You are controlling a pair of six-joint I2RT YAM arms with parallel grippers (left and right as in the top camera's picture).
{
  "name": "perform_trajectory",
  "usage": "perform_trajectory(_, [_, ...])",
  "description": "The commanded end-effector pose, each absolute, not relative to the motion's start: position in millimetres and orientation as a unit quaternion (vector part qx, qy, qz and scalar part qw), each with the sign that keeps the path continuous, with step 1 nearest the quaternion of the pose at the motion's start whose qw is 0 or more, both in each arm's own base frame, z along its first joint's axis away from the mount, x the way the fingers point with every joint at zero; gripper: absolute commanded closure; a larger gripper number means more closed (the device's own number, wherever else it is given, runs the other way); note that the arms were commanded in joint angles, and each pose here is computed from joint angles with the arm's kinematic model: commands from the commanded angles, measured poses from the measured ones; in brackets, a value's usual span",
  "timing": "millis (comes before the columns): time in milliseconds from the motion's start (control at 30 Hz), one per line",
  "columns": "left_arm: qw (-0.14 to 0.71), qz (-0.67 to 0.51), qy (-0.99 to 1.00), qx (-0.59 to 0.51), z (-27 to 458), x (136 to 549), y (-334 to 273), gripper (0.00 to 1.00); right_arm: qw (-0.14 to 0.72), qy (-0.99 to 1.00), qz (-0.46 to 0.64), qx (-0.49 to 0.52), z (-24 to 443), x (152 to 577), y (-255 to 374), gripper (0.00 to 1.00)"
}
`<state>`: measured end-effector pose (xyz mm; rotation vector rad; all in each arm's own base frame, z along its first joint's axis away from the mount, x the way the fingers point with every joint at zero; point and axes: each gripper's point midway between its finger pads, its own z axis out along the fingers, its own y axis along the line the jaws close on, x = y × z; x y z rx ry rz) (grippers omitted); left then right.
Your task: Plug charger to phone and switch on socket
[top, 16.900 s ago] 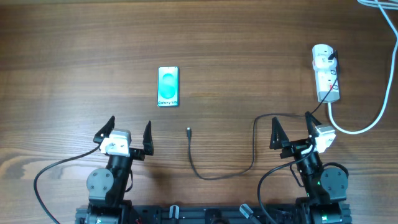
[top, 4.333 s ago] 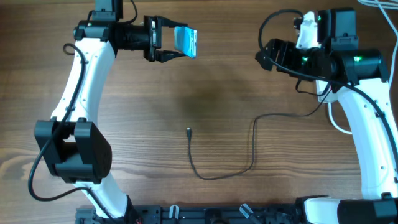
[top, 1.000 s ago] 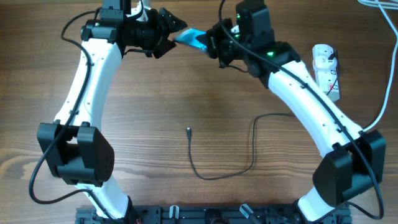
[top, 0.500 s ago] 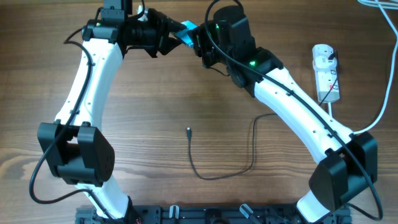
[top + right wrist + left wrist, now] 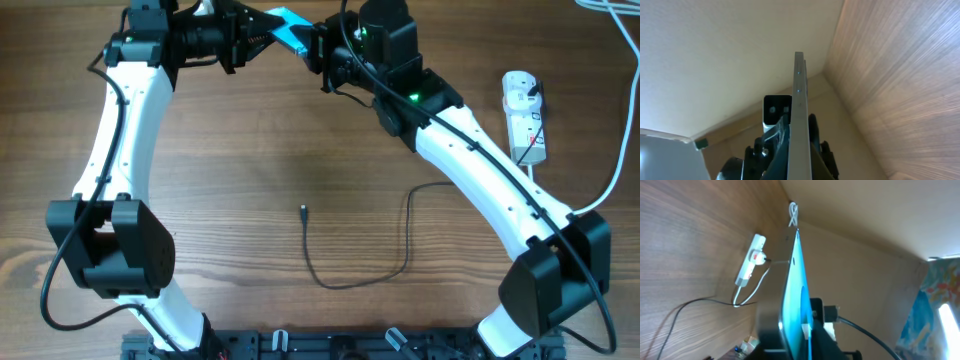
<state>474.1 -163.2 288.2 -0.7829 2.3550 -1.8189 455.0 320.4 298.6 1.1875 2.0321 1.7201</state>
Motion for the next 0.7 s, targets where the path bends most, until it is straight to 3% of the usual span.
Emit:
perform_trajectory(0, [0.030, -0.615, 0.754, -0.231, 314, 468, -168, 0.84, 0.096, 0.688, 0.593, 0.407, 301, 454, 325, 0.96])
perform_trajectory(133, [0.027, -0.615, 0.755, -0.228, 314, 466, -173, 0.73, 0.100, 0.679, 0.609, 0.398, 312, 455, 327, 0.96])
perform_trajectory(200, [0.024, -0.615, 0.756, -0.224, 314, 464, -178, 0.72, 0.093, 0.677, 0.612, 0.399, 312, 454, 328, 0.96])
perform_trajectory(500, [0.035, -0.605, 0.759, -0.238, 310, 469, -176, 0.96, 0.092, 0.678, 0.610, 0.399, 311, 453, 329, 0.96])
perform_trajectory(633, [0.042, -0.600, 0.760, -0.247, 308, 472, -174, 0.96, 0.092, 0.679, 0.609, 0.400, 310, 453, 329, 0.96])
perform_trajectory(667, [0.044, -0.599, 0.761, -0.245, 308, 473, -174, 0.96, 0.090, 0.681, 0.606, 0.402, 308, 453, 329, 0.87])
